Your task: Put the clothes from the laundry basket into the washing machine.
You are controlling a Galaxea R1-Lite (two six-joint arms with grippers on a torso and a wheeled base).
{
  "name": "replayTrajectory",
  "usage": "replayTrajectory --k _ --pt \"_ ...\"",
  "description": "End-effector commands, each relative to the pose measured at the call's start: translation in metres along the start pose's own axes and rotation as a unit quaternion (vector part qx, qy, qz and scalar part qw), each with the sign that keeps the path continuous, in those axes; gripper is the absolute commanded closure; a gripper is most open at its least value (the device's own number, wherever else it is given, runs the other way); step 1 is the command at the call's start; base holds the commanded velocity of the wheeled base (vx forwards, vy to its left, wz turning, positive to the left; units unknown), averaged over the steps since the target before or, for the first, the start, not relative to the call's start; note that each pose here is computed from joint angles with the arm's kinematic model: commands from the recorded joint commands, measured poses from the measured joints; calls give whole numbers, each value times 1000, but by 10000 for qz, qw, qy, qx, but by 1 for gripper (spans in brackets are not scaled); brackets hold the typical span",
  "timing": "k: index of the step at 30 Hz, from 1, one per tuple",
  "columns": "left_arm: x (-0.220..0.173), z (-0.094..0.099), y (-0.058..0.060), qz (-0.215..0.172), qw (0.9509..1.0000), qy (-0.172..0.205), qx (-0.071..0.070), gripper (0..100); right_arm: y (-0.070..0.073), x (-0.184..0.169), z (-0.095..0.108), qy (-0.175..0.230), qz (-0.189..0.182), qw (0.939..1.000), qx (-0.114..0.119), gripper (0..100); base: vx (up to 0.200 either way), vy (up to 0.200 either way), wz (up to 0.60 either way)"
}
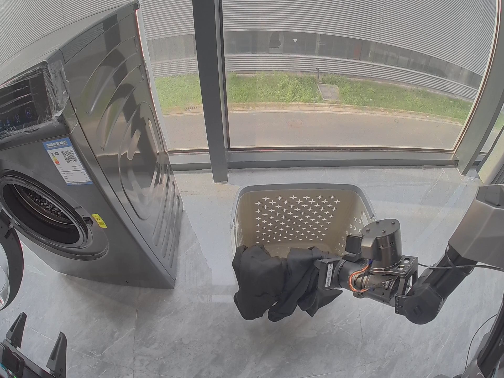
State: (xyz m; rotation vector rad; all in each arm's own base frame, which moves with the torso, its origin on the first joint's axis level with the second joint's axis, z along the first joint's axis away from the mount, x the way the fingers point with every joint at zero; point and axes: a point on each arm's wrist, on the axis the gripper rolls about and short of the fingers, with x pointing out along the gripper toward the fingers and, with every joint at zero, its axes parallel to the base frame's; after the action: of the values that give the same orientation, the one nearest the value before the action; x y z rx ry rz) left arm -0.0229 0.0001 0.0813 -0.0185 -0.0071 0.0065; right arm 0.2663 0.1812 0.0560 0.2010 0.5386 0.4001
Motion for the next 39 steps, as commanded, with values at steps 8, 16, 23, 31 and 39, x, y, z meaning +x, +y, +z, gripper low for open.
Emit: replayTrajectory --k 8,16,23,31,39 --pt "0 -5 0 5 10000 -3 0 0 29 -58 32 -889 648 9939 -71 100 0 0 0" --pt "0 -5 0 -2 10000 -3 0 0 39 -106 51 -1474 1115 9827 -139 100 0 0 0" --pt "0 -5 0 -2 10000 -3 0 0 34 -142 57 -1973 1434 9693 -305 100 0 0 0" --pt "0 -5 0 -2 10000 -3 16 0 31 -147 56 -2107 1569 9611 -859 100 0 0 0" --pt "0 -5 0 -2 10000 -3 24 0 30 -148 54 -2163 1807 9549 -932 100 0 0 0"
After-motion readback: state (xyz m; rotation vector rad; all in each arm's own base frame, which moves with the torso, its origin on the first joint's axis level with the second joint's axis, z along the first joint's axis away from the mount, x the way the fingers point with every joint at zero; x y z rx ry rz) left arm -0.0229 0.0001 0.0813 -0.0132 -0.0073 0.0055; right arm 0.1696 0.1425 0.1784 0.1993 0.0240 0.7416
